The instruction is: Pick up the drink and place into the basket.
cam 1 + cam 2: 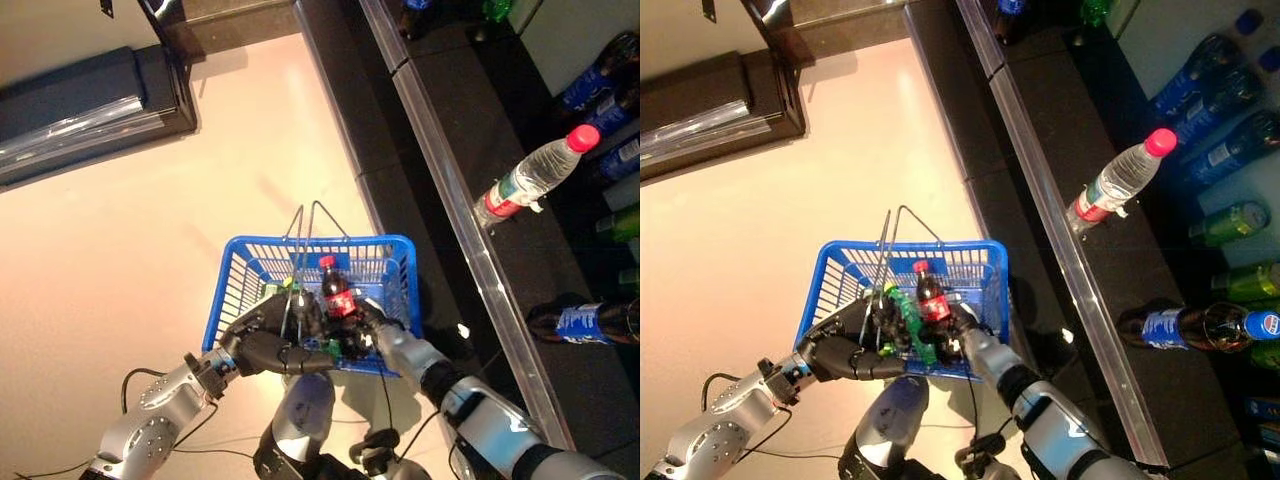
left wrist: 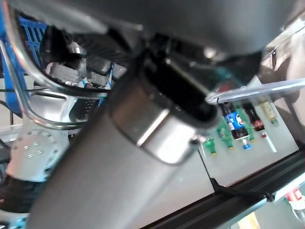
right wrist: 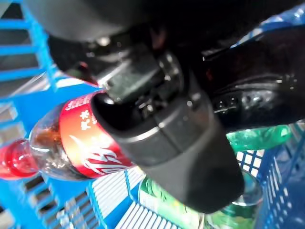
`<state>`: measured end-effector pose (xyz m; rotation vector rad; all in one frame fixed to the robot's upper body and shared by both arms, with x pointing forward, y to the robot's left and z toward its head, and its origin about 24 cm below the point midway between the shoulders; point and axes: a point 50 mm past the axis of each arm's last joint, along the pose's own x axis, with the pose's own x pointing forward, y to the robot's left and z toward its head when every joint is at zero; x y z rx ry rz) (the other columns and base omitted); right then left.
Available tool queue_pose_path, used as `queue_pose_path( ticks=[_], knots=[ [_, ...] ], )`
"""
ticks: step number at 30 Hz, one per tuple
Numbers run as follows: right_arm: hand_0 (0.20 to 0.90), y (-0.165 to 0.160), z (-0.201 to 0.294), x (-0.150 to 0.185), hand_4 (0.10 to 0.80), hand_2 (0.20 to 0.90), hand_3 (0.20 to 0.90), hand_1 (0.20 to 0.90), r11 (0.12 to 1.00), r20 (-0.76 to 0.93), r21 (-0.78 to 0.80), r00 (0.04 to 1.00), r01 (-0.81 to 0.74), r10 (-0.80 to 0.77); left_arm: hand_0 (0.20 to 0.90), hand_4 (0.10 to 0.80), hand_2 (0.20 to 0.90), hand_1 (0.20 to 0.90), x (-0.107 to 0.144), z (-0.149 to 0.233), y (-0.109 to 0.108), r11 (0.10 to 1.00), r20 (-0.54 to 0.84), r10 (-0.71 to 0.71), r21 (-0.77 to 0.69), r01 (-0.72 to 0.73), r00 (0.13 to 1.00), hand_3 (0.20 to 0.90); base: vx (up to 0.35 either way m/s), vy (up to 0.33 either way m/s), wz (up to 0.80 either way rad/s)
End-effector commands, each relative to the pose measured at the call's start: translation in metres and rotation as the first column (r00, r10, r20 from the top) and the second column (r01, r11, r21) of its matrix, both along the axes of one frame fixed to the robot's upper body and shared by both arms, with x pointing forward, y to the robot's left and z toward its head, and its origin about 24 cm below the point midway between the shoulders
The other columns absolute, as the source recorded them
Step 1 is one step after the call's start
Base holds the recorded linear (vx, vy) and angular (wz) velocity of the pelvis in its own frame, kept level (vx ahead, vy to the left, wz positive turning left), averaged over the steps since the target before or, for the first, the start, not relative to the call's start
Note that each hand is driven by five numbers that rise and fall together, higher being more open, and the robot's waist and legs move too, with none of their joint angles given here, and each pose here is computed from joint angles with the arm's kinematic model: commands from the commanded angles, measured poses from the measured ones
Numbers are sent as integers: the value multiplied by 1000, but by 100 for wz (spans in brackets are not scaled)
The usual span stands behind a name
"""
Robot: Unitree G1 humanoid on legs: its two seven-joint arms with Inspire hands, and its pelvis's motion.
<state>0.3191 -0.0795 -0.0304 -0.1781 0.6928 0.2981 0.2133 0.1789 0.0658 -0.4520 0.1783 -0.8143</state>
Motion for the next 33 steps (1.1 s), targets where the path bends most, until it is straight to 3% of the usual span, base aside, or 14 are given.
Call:
queue_pose_path(
  ticks=[1, 9, 10, 11, 12, 20, 28, 31, 33],
  knots=[
    [300, 35, -18, -25, 100, 300, 200, 300, 970, -152, -49, 962, -238, 228, 300, 100, 300, 300, -18, 150, -46, 873, 730, -125, -241, 424, 672, 200, 44, -54, 5],
    [316, 16, -31, -32, 119, 316, 219, 316, 953, -292, -210, 945, -216, 150, 300, 100, 300, 300, -18, 149, -56, 874, 714, -126, -248, 417, 689, 200, 5, -4, 1],
    [420, 11, -35, -35, 240, 420, 340, 420, 941, -304, -259, 943, -216, 132, 300, 100, 300, 300, -18, 148, -59, 875, 708, -123, -253, 413, 696, 200, 0, 0, 0],
    [615, 9, -36, -36, 468, 615, 568, 615, 933, -303, -291, 945, -213, 122, 300, 100, 300, 300, -18, 148, -60, 874, 703, -123, -257, 412, 701, 200, 33, 4, 4],
    [900, 8, -38, -37, 800, 900, 900, 900, 931, -301, -302, 947, -207, 113, 300, 100, 300, 300, -18, 148, -61, 873, 698, -122, -263, 412, 705, 200, 19, 1, 5],
    [900, 12, -33, -30, 800, 900, 900, 900, 943, -199, -301, 977, -139, 80, 300, 100, 300, 300, -15, 146, -64, 889, 669, -103, -271, 370, 736, 200, 5, -2, 1],
    [900, 40, 14, -2, 800, 900, 900, 900, 987, 104, -149, 992, -56, 72, 300, 100, 300, 300, -5, 137, -48, 928, 612, -72, -247, 277, 787, 200, 34, -62, -2],
    [900, 60, 45, -4, 800, 900, 900, 900, 996, 203, 14, 975, -90, 85, 300, 100, 300, 300, 0, 126, -38, 961, 600, -10, -215, 173, 800, 200, -4, -13, -9],
    [900, 62, 58, -11, 800, 900, 900, 900, 993, 286, 40, 954, -109, 93, 300, 100, 300, 300, 4, 118, -28, 972, 581, 37, -209, 105, 813, 200, -12, 25, -14]
  ],
)
